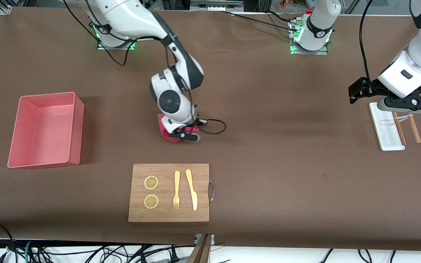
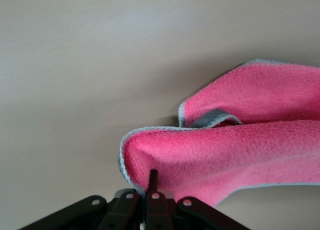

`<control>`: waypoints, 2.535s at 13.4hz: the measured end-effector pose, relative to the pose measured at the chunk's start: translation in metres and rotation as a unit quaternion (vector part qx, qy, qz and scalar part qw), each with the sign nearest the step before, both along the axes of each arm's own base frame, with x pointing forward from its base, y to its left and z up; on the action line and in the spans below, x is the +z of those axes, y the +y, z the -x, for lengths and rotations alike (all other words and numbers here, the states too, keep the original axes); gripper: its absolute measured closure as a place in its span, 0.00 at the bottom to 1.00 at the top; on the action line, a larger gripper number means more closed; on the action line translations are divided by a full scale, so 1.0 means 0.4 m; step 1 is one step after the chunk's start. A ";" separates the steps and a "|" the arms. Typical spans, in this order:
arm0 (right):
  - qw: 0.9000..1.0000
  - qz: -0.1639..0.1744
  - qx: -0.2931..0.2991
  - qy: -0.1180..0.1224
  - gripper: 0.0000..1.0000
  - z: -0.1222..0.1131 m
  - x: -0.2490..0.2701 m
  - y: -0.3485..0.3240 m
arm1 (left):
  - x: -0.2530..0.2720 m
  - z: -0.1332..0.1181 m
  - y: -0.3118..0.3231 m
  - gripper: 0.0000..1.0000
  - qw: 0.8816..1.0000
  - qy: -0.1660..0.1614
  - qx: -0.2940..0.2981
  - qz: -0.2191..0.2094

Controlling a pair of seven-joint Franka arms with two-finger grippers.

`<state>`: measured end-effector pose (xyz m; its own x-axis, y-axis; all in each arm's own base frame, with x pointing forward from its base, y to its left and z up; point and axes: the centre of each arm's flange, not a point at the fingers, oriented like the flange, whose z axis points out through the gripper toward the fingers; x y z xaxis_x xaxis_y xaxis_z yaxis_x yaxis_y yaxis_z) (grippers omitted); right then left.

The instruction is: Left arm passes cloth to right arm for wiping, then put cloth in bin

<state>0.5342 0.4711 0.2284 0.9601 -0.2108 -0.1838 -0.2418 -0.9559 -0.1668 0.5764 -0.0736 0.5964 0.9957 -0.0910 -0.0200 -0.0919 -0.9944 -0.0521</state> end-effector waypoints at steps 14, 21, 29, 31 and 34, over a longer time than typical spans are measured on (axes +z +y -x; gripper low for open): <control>0.998 0.005 0.009 0.055 0.98 -0.147 0.014 -0.935 | 0.006 0.005 -0.030 0.00 1.000 -0.001 -0.011 0.001; 0.991 0.055 0.108 0.051 0.98 -0.134 0.140 -1.189 | 0.010 0.007 -0.043 0.00 1.000 -0.002 -0.016 0.002; 0.984 0.089 0.147 0.048 0.98 -0.078 0.532 -1.281 | 0.012 0.007 -0.044 0.00 1.000 -0.003 -0.016 0.002; 0.981 0.107 0.160 0.035 0.98 -0.065 0.581 -1.323 | 0.012 0.007 -0.046 0.00 1.000 -0.003 -0.017 0.002; 0.975 0.129 0.182 0.012 0.98 -0.039 0.665 -1.409 | 0.012 0.008 -0.050 0.00 1.000 -0.003 -0.018 0.002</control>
